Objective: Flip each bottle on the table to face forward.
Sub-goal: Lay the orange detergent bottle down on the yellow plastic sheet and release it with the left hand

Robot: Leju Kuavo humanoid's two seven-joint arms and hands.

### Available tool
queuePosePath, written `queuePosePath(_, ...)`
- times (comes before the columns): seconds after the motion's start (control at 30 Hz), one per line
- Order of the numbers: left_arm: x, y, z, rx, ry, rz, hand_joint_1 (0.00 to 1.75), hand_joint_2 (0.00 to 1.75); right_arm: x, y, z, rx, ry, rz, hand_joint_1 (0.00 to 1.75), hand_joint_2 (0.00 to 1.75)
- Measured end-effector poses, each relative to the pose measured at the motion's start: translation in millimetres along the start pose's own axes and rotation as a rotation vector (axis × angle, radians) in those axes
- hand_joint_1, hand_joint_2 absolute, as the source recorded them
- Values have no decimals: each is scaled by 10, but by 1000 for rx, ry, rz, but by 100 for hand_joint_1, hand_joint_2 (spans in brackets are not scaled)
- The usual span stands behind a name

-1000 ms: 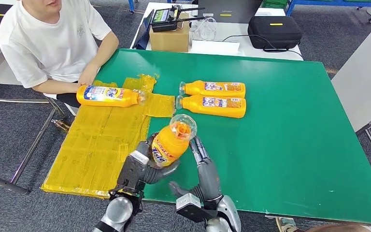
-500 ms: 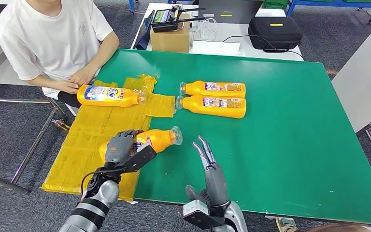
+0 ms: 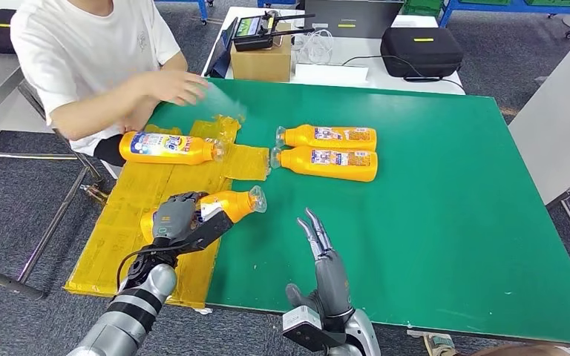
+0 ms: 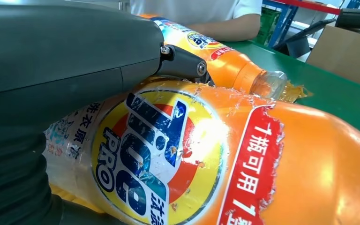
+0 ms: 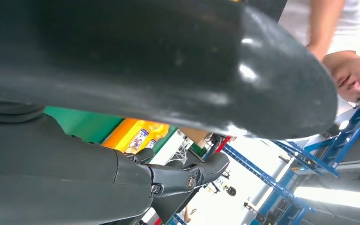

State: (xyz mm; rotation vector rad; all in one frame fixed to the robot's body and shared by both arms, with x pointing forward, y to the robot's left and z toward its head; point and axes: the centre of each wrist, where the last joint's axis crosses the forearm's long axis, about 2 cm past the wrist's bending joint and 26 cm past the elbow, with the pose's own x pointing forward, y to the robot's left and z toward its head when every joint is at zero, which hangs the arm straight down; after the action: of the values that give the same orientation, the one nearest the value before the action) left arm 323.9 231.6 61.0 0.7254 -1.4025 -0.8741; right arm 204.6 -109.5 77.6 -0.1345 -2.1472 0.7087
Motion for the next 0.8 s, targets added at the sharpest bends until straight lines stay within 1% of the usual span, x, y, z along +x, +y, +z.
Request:
queuePosePath(0.03,-3,0,-5,-3,6,-14,173,175,0,0,0,1,0,-1,0,0)
queuePosePath(0.07,-10,2,-16,-9,15,-34,165,175,0,1,0,1,1,-3,0,0)
queuePosePath(0.1,-21,8,-33,-20,25,-58,147,175,0,2,0,3,1,-5,0,0)
queuePosePath(0.13,-38,17,-55,-35,34,-81,115,175,-1,3,1,4,2,-7,0,0)
queuePosePath(0.2,-83,44,-103,-72,45,-120,41,175,-6,7,5,6,3,-12,0,0)
queuePosePath(0.23,-110,57,-127,-97,43,-134,16,175,-11,10,9,6,4,-15,0,0)
queuePosePath(0.27,-143,72,-150,-128,36,-147,4,175,-18,14,12,5,4,-20,0,0)
queuePosePath(0.3,-178,86,-170,-163,26,-156,0,175,-27,18,14,3,3,-26,0,0)
queuePosePath(0.43,-355,150,-232,-323,-4,-147,0,175,-94,43,16,-10,0,-58,0,0)
queuePosePath(0.5,-440,199,-260,-378,-11,-144,0,175,-130,65,2,-15,-2,-68,0,0)
queuePosePath(0.63,-540,261,-279,-408,-13,-203,0,175,-185,100,-13,-15,3,-77,0,0)
queuePosePath(0.8,-583,284,-278,-416,-13,-242,0,175,-225,114,2,-7,19,-77,0,0)
